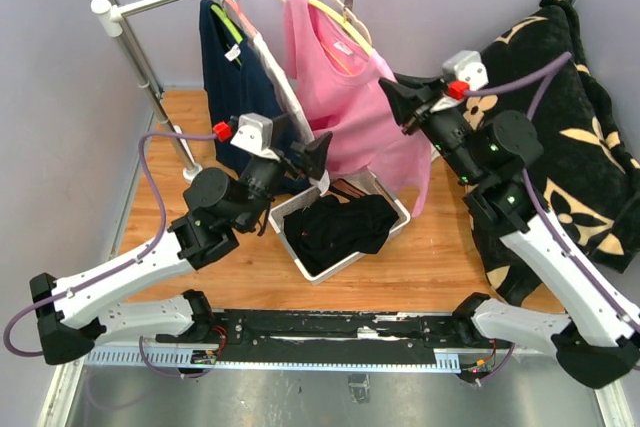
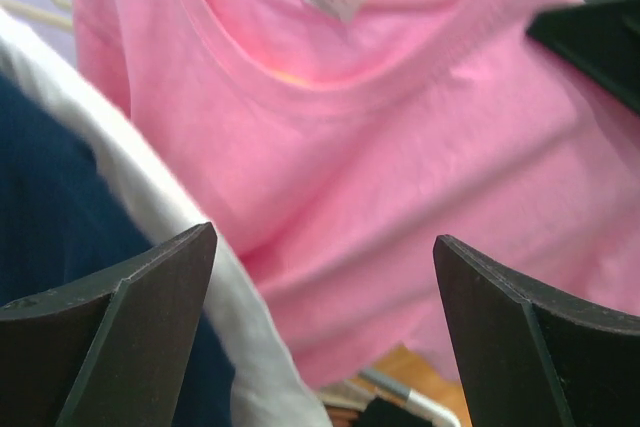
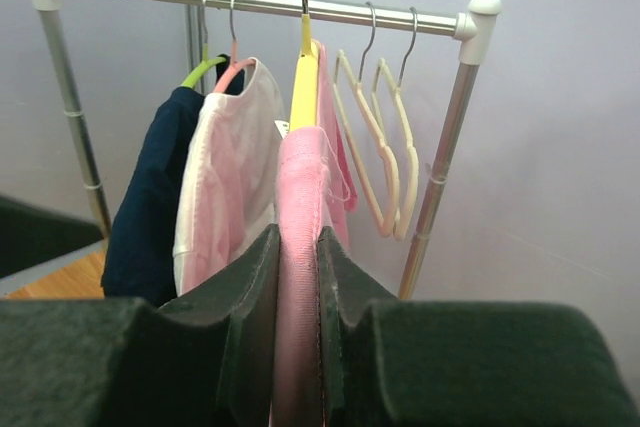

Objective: Remove the t-shirt from the hanger
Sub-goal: Pick up the hanger from the clothesline, then remove the T-shirt from the hanger.

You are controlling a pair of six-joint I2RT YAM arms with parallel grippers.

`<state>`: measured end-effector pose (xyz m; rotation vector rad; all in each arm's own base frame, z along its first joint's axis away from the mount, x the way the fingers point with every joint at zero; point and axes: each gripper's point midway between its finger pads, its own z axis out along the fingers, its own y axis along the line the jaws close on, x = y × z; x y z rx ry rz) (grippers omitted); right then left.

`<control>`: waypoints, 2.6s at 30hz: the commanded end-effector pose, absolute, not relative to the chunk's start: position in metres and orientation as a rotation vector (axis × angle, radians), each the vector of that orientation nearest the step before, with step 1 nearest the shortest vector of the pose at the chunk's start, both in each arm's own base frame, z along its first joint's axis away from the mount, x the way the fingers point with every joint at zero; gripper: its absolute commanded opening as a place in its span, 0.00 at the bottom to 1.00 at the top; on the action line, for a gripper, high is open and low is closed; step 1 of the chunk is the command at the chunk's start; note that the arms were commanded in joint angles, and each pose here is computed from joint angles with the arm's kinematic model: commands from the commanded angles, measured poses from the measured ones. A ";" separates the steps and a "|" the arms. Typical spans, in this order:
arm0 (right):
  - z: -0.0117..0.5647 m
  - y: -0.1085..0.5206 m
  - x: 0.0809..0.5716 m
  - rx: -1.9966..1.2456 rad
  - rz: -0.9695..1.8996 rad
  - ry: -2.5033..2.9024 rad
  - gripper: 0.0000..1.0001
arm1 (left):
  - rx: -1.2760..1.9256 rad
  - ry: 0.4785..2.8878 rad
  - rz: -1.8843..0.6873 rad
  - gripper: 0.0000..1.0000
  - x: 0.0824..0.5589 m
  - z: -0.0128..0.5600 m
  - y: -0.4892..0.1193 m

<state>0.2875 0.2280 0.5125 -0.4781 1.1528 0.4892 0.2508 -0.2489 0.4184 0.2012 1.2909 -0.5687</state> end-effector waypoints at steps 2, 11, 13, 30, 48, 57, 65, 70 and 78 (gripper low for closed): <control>0.570 0.201 0.226 -0.461 0.557 0.885 0.01 | 0.156 1.196 -0.521 0.94 0.271 0.470 -0.244; 0.555 0.178 0.198 -0.454 0.564 0.868 0.01 | 0.170 1.139 -0.511 0.92 0.307 0.512 -0.249; 0.552 0.176 0.195 -0.455 0.566 0.869 0.01 | 0.185 1.133 -0.532 0.92 0.311 0.516 -0.256; 0.533 0.164 0.182 -0.449 0.578 0.888 0.01 | 0.188 1.150 -0.587 0.66 0.351 0.508 -0.274; 0.509 0.160 0.201 -0.367 0.550 0.955 0.01 | 0.583 0.965 -0.854 0.00 0.288 0.523 -0.322; 0.502 0.161 0.219 -0.297 0.535 0.975 0.01 | 0.872 0.945 -1.169 0.01 0.219 0.489 -0.363; 0.501 0.163 0.218 -0.302 0.545 0.980 0.01 | 0.594 1.171 -0.944 0.42 0.268 0.469 -0.334; 0.499 0.164 0.215 -0.330 0.547 0.983 0.01 | 0.461 1.102 -0.854 0.81 0.273 0.494 -0.304; 0.491 0.172 0.208 -0.391 0.575 0.998 0.01 | 0.456 0.912 -0.793 0.85 0.265 0.544 -0.293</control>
